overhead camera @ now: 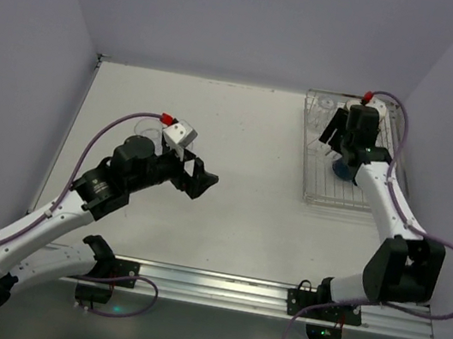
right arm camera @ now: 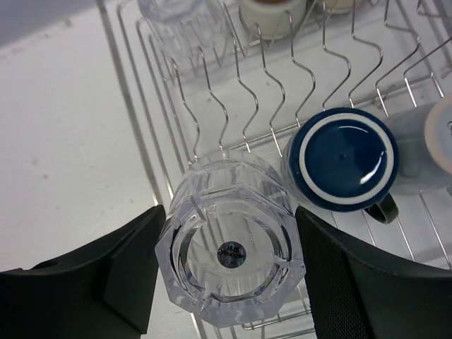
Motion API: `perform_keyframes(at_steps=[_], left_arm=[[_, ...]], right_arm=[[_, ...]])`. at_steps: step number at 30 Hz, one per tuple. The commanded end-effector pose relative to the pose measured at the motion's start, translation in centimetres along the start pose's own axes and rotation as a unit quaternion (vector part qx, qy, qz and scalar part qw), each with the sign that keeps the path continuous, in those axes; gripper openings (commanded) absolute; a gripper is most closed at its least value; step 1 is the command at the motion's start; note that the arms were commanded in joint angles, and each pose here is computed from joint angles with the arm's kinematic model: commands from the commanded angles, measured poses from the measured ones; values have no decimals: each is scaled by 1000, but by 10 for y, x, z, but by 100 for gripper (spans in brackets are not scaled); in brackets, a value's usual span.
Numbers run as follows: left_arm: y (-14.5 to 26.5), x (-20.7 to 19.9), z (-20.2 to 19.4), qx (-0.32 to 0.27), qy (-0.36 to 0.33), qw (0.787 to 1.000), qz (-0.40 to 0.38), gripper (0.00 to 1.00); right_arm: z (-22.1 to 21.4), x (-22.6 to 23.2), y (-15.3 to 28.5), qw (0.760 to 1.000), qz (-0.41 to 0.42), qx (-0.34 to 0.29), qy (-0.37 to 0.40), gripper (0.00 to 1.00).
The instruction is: Unload the cups from the dish rack
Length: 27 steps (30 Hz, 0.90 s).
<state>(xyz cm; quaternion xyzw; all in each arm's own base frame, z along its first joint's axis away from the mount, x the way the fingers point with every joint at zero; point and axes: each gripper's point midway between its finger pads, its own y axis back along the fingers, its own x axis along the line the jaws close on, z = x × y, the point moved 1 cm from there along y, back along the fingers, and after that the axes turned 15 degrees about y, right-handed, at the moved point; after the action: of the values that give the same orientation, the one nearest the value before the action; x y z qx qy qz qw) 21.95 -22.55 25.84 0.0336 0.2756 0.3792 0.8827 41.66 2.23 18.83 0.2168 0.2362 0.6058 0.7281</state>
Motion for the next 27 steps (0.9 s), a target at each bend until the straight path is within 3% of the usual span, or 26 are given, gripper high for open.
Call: perform_keyframes(at_steps=[1, 5, 7, 8, 11, 12, 13, 18, 19, 25, 27], left_arm=[[4, -39, 38, -45, 37, 995, -75, 100], [-5, -56, 39, -43, 79, 989, -122, 100], [-8, -73, 51, -66, 95, 978, -173, 98], [-17, -72, 43, -57, 108, 976, -179, 96], [-32, -82, 40, -51, 134, 965, -217, 93], [-36, -83, 39, -44, 141, 963, -225, 93], [-39, -88, 43, -49, 151, 958, -238, 92], [-64, -90, 41, -31, 175, 954, -243, 89], [-66, -89, 43, -34, 179, 953, -240, 88], [-73, -87, 45, -47, 187, 952, -239, 82], [-71, -91, 45, -49, 185, 948, -253, 71]], right_arm=[[57, -1, 52, 991, 30, -116, -64, 22], [45, 23, 86, 977, 127, -142, -100, 23], [54, 49, 122, 949, 225, -184, -125, 25], [36, 61, 123, 941, 258, -171, -133, 25], [24, 97, 162, 885, 401, -166, -171, 27], [35, 106, 182, 854, 450, -199, -170, 28], [28, 120, 201, 825, 506, -173, -181, 29], [20, 142, 233, 767, 589, -169, -190, 28], [12, 148, 235, 755, 607, -146, -200, 28], [-1, 171, 234, 721, 652, -104, -210, 28], [-5, 180, 234, 717, 659, -93, -208, 28]])
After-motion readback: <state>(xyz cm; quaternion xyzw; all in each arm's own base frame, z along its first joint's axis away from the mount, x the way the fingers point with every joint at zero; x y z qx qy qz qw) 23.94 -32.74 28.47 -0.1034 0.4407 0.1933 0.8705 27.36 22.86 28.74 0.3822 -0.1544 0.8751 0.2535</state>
